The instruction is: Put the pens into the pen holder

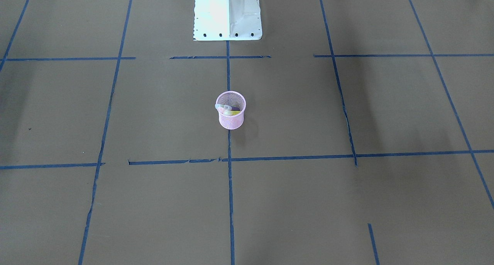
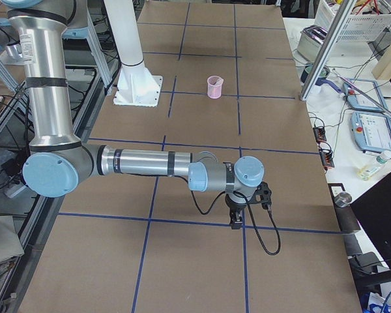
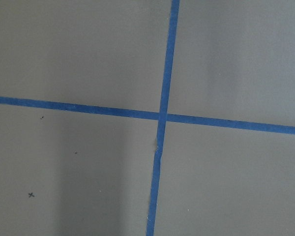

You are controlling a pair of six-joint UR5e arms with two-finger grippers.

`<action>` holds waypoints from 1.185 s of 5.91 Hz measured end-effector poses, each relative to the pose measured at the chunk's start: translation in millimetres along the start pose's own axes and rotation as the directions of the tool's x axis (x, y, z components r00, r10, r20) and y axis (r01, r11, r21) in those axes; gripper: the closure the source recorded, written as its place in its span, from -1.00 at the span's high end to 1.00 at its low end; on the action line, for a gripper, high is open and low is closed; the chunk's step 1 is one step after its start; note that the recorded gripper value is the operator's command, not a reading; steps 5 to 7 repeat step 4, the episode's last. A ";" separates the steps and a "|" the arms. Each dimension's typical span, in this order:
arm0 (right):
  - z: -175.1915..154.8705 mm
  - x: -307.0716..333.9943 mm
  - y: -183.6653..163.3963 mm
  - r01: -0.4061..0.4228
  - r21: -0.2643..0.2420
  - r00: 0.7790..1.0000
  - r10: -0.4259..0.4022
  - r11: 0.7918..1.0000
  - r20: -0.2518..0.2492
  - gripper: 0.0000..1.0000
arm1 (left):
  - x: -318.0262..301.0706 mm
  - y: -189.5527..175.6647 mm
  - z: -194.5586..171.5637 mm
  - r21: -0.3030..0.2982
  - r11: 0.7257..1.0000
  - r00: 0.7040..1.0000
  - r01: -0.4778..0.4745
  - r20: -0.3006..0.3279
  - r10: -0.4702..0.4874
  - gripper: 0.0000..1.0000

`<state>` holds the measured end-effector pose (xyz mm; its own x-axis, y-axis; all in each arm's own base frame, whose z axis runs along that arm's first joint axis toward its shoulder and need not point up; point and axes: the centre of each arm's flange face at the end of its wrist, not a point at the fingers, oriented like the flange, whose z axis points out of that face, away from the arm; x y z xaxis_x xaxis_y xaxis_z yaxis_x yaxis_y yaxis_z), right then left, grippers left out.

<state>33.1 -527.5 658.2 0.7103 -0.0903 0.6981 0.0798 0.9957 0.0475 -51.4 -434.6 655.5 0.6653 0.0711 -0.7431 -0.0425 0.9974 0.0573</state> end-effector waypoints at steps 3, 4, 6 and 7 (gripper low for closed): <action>-8.0 -7.3 14.8 -0.045 0.017 0.999 0.045 0.999 -0.001 1.00 | -4.1 -3.1 4.3 -0.004 1.000 1.000 -0.001 -0.009 0.001 1.00; -8.7 -8.3 17.7 -0.045 0.019 0.999 0.045 0.999 -0.002 1.00 | -2.4 -4.6 2.2 0.001 1.000 1.000 -0.008 -0.002 0.008 1.00; -8.7 -8.3 17.7 -0.045 0.019 0.999 0.045 0.999 -0.002 1.00 | -2.4 -4.6 2.2 0.001 1.000 1.000 -0.008 -0.002 0.008 1.00; -8.7 -8.3 17.7 -0.045 0.019 0.999 0.045 0.999 -0.002 1.00 | -2.4 -4.6 2.2 0.001 1.000 1.000 -0.008 -0.002 0.008 1.00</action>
